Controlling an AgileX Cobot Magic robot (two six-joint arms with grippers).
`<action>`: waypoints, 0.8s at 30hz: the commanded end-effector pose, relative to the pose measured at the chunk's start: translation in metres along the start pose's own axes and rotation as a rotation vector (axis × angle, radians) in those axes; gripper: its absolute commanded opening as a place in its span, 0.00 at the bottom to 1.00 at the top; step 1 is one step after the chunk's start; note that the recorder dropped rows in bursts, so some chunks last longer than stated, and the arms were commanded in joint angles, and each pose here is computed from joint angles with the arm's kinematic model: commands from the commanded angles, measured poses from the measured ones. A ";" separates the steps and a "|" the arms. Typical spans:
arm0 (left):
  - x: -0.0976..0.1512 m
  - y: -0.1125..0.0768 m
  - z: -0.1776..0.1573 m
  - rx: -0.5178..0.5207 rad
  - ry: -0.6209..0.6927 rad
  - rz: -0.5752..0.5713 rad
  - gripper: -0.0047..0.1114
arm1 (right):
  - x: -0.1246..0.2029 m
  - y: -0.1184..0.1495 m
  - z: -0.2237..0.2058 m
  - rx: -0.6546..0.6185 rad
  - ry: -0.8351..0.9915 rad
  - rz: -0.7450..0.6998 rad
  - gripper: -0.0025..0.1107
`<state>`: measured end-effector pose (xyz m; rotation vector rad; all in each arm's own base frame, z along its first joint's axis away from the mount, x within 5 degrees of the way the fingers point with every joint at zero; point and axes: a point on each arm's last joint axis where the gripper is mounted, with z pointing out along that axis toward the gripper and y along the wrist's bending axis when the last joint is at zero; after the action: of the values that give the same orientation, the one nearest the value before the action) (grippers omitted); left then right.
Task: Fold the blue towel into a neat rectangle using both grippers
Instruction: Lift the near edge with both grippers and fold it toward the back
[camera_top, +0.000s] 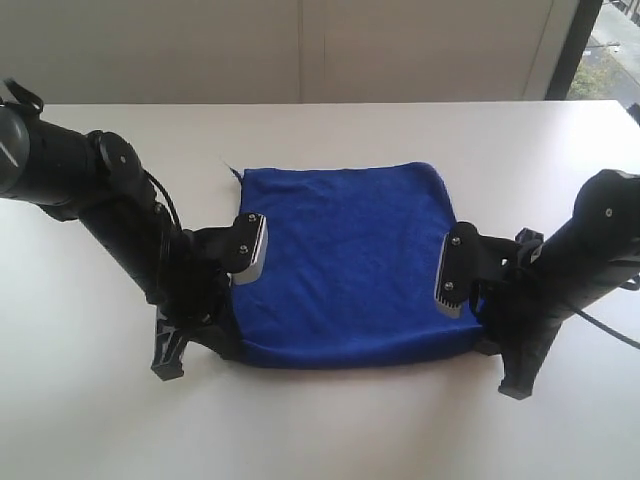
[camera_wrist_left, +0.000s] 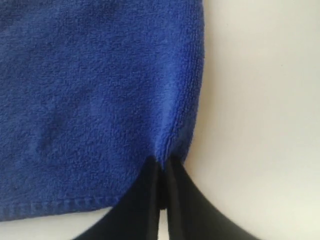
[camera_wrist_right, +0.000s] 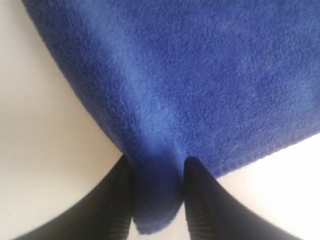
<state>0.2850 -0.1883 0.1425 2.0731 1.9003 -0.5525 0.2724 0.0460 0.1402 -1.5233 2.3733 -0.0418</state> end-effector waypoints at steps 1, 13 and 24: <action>-0.001 -0.005 0.001 0.028 -0.002 -0.037 0.04 | 0.001 0.002 -0.001 -0.012 0.006 -0.011 0.27; -0.014 -0.025 -0.050 -0.008 0.042 -0.144 0.04 | -0.003 0.013 -0.019 -0.087 -0.001 0.002 0.02; -0.019 -0.039 -0.082 -0.068 0.084 -0.219 0.04 | -0.028 0.026 -0.062 0.041 -0.116 -0.092 0.02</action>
<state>0.2565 -0.1654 0.2172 1.9230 2.1708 -0.4784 0.2406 0.0734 0.1894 -1.6387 2.2527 0.0446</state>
